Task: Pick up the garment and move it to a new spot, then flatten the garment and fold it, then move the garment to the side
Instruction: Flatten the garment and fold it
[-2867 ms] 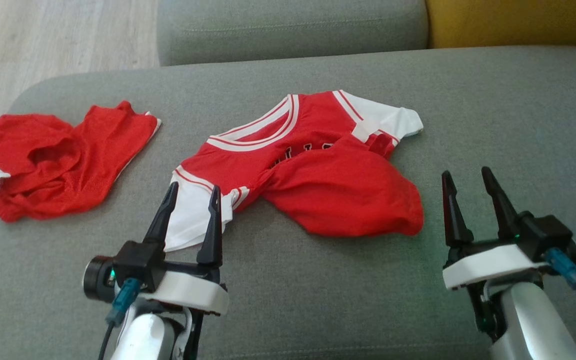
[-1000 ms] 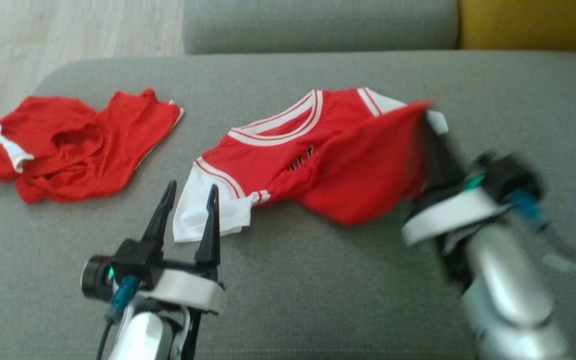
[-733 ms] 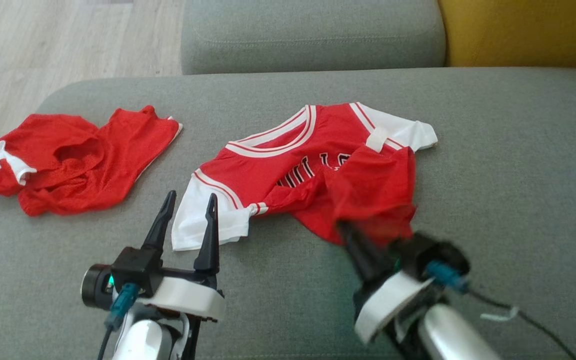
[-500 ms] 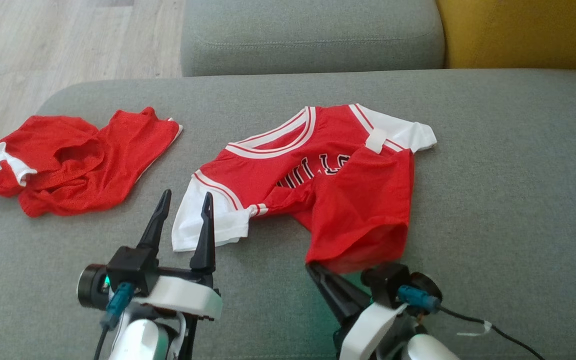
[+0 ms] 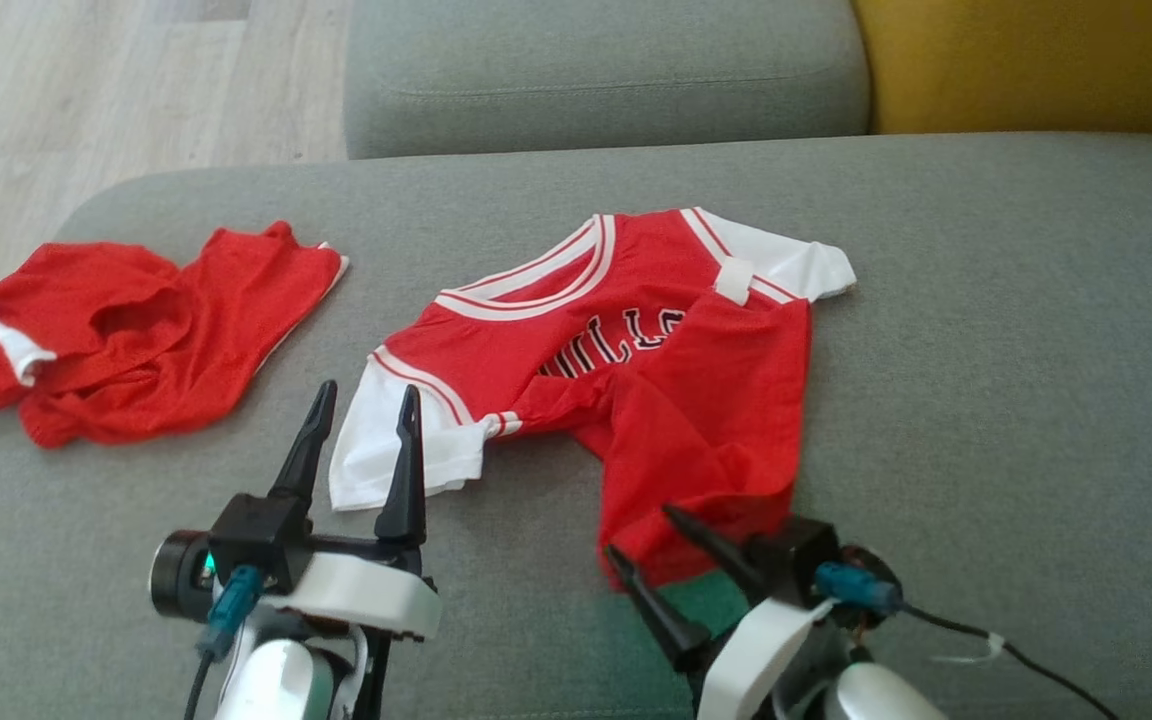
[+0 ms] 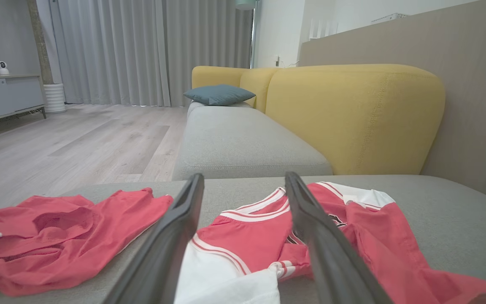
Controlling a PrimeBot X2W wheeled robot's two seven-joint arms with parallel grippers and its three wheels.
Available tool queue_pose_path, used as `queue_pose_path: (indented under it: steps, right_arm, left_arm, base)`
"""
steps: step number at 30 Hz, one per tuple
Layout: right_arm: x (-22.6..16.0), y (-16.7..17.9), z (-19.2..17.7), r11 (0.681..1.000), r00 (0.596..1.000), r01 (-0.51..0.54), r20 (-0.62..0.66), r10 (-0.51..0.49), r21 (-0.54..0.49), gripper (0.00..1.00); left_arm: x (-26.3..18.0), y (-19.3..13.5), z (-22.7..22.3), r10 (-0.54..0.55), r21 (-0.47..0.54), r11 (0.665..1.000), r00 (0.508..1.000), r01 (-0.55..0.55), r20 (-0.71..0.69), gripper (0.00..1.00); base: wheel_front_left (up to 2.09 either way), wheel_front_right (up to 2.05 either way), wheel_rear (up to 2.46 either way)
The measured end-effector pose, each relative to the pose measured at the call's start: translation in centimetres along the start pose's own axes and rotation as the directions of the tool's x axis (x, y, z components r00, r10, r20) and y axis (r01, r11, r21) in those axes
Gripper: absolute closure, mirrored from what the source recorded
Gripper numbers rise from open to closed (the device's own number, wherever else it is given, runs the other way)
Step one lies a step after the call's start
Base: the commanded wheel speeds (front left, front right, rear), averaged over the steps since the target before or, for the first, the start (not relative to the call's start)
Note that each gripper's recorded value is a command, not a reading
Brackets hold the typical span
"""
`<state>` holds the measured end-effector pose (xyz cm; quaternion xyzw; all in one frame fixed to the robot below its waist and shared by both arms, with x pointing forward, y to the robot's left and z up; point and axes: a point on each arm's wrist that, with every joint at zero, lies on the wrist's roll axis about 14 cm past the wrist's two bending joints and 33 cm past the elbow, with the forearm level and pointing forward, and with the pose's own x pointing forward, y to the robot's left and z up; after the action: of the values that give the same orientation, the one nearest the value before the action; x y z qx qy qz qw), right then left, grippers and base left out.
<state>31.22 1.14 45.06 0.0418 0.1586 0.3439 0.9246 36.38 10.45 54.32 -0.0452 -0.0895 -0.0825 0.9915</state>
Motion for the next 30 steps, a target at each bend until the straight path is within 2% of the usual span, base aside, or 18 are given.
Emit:
queue_pose_path:
  steps: [8,13,17,20,24,26,30]
  right_arm:
    - [-1.0,-2.3,5.2,0.995,0.974,0.088,0.215,-0.078,-0.037,0.0]
    - [-2.2,-4.5,9.1,0.983,0.92,0.178,0.364,-0.147,-0.053,0.0]
    - [-3.5,-7.2,11.0,0.961,0.874,0.271,0.432,-0.222,-0.057,0.0]
    - [-4.1,-8.5,11.5,0.948,0.856,0.315,0.446,-0.261,-0.05,0.0]
    - [-4.9,-11.4,11.3,0.913,0.833,0.405,0.433,-0.346,-0.049,0.0]
    - [-4.9,-13.4,9.9,0.895,0.83,0.445,0.387,-0.402,-0.027,0.0]
    - [-4.1,-15.2,7.9,0.883,0.837,0.469,0.319,-0.444,-0.001,0.0]
  left_arm:
    - [0.3,-0.8,0.0,-0.026,-0.003,1.0,1.0,0.026,0.003,0.0]
    - [0.4,-1.1,0.2,-0.034,-0.004,0.999,0.999,0.034,0.008,0.0]
    - [0.4,-1.1,0.3,-0.04,0.004,0.999,0.999,0.04,0.012,0.0]
    - [0.3,-1.0,0.4,-0.036,0.004,0.999,0.999,0.036,0.013,0.0]
    - [0.2,-0.7,0.4,-0.028,0.004,1.0,1.0,0.028,0.013,0.0]
    - [0.1,-0.5,0.3,-0.02,0.003,1.0,1.0,0.019,0.01,0.0]
    - [0.2,-0.1,-0.6,-0.008,-0.004,1.0,1.0,0.008,-0.016,0.0]
  base:
    - [0.0,0.0,0.0]
    - [0.0,0.0,0.0]
    - [0.0,0.0,0.0]
    - [0.0,0.0,0.0]
    - [0.0,0.0,0.0]
    - [0.0,0.0,0.0]
    - [0.0,0.0,0.0]
